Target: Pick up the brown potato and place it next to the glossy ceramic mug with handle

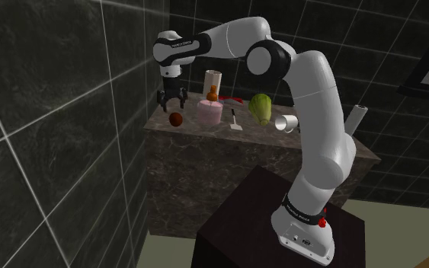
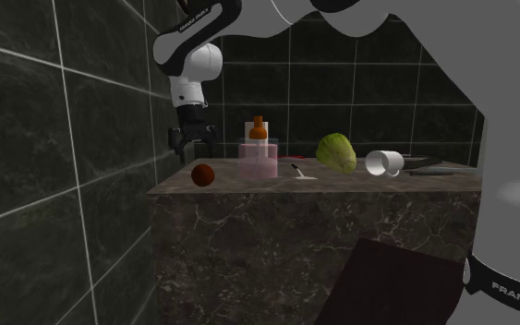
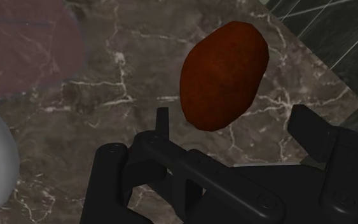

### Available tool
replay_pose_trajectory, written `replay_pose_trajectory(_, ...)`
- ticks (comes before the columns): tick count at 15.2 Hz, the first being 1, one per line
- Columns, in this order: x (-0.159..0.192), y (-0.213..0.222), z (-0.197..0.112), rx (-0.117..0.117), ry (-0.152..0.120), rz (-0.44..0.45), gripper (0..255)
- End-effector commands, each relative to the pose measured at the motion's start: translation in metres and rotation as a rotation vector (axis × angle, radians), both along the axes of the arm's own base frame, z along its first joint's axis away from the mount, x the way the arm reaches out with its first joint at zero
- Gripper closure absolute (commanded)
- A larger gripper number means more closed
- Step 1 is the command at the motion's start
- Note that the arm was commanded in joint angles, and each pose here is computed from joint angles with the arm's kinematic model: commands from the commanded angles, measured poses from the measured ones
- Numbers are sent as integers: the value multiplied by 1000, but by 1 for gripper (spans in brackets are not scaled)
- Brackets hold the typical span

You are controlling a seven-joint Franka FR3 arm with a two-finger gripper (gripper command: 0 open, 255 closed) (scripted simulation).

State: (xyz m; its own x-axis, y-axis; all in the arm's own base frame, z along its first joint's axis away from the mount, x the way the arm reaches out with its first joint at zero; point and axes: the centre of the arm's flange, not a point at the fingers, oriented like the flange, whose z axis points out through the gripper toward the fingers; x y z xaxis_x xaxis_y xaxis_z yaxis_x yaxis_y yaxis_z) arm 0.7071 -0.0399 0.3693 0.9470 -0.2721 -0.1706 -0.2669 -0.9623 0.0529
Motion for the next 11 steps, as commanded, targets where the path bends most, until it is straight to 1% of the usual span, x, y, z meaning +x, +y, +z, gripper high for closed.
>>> replay_pose_trajectory(1, 1, -1, -10, -1, 0, -1, 0)
replay_pose_trajectory(6, -3, -1, -34, -1, 0, -1, 0)
replay_pose_trajectory(11, -3, -1, -34, -1, 0, -1, 0)
